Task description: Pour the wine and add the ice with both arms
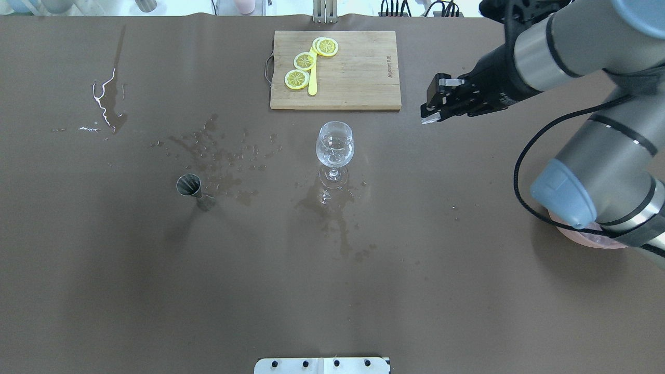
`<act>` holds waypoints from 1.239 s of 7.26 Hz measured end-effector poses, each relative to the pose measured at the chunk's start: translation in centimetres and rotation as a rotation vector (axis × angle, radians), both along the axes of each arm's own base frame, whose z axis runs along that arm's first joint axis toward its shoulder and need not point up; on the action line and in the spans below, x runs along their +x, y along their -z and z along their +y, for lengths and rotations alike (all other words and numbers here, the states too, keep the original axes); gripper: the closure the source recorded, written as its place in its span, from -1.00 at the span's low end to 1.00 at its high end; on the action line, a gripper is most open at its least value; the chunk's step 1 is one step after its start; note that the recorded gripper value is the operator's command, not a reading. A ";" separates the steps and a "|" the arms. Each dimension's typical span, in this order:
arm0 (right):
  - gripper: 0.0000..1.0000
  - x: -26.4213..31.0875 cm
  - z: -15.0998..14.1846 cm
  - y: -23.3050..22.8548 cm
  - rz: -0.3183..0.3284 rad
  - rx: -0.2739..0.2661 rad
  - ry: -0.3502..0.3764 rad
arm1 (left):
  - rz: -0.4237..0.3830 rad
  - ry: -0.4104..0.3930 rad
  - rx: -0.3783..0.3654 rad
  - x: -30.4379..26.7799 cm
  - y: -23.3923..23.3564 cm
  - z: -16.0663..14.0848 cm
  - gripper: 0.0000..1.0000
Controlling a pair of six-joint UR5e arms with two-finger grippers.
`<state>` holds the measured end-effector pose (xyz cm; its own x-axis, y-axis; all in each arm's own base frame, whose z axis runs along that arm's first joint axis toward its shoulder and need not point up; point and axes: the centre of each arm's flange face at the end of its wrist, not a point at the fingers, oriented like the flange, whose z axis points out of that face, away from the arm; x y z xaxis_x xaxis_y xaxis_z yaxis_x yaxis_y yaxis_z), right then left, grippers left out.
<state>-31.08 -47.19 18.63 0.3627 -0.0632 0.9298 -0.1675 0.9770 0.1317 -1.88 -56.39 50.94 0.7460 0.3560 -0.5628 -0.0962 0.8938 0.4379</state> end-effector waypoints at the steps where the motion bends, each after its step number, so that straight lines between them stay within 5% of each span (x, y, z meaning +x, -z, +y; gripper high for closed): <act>1: 1.00 -2.9 1.2 1.5 -0.006 0.002 -0.025 | -0.002 -0.018 0.009 -0.3 -0.6 -0.1 -0.96; 3: 1.00 -6.8 2.4 3.4 -0.002 0.021 -0.074 | -0.004 -0.027 0.010 -0.4 -1.0 0.0 -0.96; 9: 1.00 -11.2 -0.2 6.0 0.018 0.034 -0.104 | -0.009 -0.027 -0.015 -0.5 -2.1 0.0 -0.96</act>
